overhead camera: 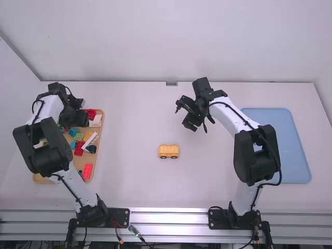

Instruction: Assemble lego blocks to make yellow taxi

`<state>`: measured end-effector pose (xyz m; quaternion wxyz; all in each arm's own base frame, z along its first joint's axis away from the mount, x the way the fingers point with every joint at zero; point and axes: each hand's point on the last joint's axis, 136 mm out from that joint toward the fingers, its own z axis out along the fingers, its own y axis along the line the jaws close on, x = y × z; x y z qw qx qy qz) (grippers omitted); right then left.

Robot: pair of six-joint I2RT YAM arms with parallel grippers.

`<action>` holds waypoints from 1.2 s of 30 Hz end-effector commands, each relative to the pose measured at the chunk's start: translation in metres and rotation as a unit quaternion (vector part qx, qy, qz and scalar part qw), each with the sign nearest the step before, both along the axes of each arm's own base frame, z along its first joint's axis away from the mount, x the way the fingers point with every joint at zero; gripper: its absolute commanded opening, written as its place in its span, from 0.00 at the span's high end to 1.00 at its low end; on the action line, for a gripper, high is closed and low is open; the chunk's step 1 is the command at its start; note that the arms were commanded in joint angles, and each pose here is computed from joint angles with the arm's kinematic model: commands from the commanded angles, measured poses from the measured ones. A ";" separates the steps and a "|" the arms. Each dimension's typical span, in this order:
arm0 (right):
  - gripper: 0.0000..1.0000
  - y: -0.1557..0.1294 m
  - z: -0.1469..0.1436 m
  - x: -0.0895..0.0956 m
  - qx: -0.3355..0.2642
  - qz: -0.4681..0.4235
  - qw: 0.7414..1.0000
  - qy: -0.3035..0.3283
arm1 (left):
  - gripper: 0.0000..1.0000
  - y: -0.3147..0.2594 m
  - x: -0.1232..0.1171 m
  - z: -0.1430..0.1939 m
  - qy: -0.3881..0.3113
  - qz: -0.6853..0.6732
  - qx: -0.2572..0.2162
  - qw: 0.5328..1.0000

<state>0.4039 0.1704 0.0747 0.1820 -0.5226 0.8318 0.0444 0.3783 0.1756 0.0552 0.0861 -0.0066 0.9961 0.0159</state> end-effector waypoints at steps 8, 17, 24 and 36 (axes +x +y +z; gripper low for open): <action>0.01 0.004 0.019 0.006 0.013 0.000 1.000 -0.022 | 0.46 -0.008 -0.012 -0.025 0.021 -0.119 0.015 0.993; 0.01 0.006 0.021 0.011 0.017 0.000 0.999 -0.033 | 0.53 -0.009 -0.019 -0.041 0.020 -0.125 0.012 0.992; 0.01 0.006 0.021 0.011 0.017 0.000 0.999 -0.033 | 0.50 -0.015 -0.027 -0.046 0.035 -0.128 0.003 0.991; 0.01 0.006 0.021 0.011 0.017 0.000 0.999 -0.033 | 0.52 -0.032 -0.031 -0.047 0.033 -0.167 -0.032 0.985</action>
